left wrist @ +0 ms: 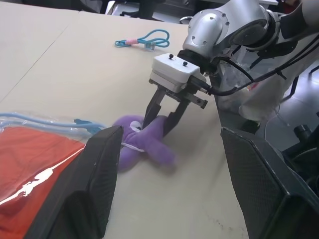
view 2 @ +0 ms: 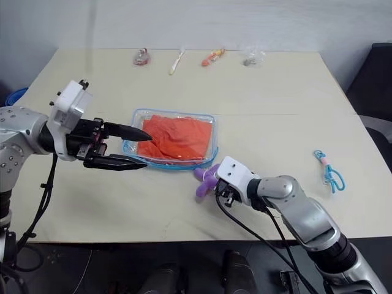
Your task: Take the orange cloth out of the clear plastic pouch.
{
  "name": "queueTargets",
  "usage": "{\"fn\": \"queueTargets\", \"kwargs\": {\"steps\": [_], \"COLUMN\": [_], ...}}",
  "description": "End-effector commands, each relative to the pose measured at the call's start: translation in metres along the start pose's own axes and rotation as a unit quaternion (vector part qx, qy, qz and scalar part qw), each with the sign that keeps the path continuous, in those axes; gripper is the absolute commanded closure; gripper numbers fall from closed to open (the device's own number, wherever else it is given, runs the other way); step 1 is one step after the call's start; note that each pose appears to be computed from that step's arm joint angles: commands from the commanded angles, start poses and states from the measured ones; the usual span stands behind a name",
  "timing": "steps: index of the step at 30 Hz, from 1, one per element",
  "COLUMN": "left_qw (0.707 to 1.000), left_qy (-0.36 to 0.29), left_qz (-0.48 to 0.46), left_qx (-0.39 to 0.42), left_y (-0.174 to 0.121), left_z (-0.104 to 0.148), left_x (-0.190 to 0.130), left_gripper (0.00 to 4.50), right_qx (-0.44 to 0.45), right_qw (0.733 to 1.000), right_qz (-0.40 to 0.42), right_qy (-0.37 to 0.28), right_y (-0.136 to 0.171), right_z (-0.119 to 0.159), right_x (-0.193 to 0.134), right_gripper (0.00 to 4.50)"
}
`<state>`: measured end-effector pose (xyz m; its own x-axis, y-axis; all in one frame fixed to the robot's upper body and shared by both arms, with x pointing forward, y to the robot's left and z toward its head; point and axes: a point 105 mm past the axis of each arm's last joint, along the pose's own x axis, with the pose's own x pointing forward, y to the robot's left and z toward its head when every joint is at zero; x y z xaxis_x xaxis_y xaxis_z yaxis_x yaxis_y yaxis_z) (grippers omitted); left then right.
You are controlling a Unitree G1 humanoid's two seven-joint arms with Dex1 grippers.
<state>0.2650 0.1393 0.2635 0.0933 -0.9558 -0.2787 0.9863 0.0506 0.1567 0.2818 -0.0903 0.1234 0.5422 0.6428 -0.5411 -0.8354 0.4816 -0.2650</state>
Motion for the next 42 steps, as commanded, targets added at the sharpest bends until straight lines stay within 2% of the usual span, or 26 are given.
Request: {"fn": "queueTargets", "kwargs": {"steps": [1, 5, 12, 15, 19, 23, 26, 29, 35, 42], "left_qw": [1.0, 1.0, 1.0, 0.999, 0.998, 0.996, 0.995, 0.994, 0.991, 0.99], "left_qy": [-0.001, 0.003, 0.011, 0.021, 0.041, 0.058, 0.067, 0.075, 0.085, 0.083], "left_qz": [-0.002, -0.009, -0.018, -0.025, -0.039, -0.046, -0.042, -0.048, -0.042, -0.045], "left_qx": [0.025, 0.023, 0.02, 0.024, 0.039, 0.051, 0.062, 0.071, 0.095, 0.109], "left_y": [-0.001, -0.003, -0.005, -0.006, -0.01, -0.015, -0.017, -0.023, -0.025, -0.023], "left_z": [0.006, 0.001, -0.009, -0.015, -0.023, -0.032, -0.039, -0.046, -0.052, -0.051], "left_x": [0.001, 0.003, 0.005, 0.008, 0.012, 0.015, 0.019, 0.025, 0.032, 0.038], "left_gripper": [1.16, 1.16, 1.16, 1.16, 1.16, 1.16, 1.16, 1.16, 1.16, 1.16], "right_qx": [0.023, 0.036, 0.086, 0.083, 0.021, -0.085, -0.184, -0.259, -0.364, -0.407], "right_qw": [1.0, 0.999, 0.995, 0.995, 0.998, 0.995, 0.98, 0.962, 0.925, 0.906], "right_qz": [-0.004, 0.003, 0.035, 0.043, 0.055, -0.001, -0.051, -0.061, -0.063, -0.024], "right_qy": [0.008, 0.004, -0.037, -0.036, -0.031, -0.047, -0.05, -0.06, -0.089, -0.111], "right_y": [0.003, 0.006, 0.013, 0.015, 0.011, -0.029, -0.058, -0.072, -0.083, -0.073], "right_z": [-0.003, 0.002, 0.024, 0.028, 0.038, 0.058, 0.063, 0.063, 0.065, 0.065], "right_x": [0.0, -0.007, -0.029, -0.039, -0.06, -0.071, -0.057, -0.038, 0.001, 0.018], "right_gripper": [1.81, 0.51, 0.51, 0.51, 0.51, 0.51, 0.51, 0.51, 0.51, 0.51]}}
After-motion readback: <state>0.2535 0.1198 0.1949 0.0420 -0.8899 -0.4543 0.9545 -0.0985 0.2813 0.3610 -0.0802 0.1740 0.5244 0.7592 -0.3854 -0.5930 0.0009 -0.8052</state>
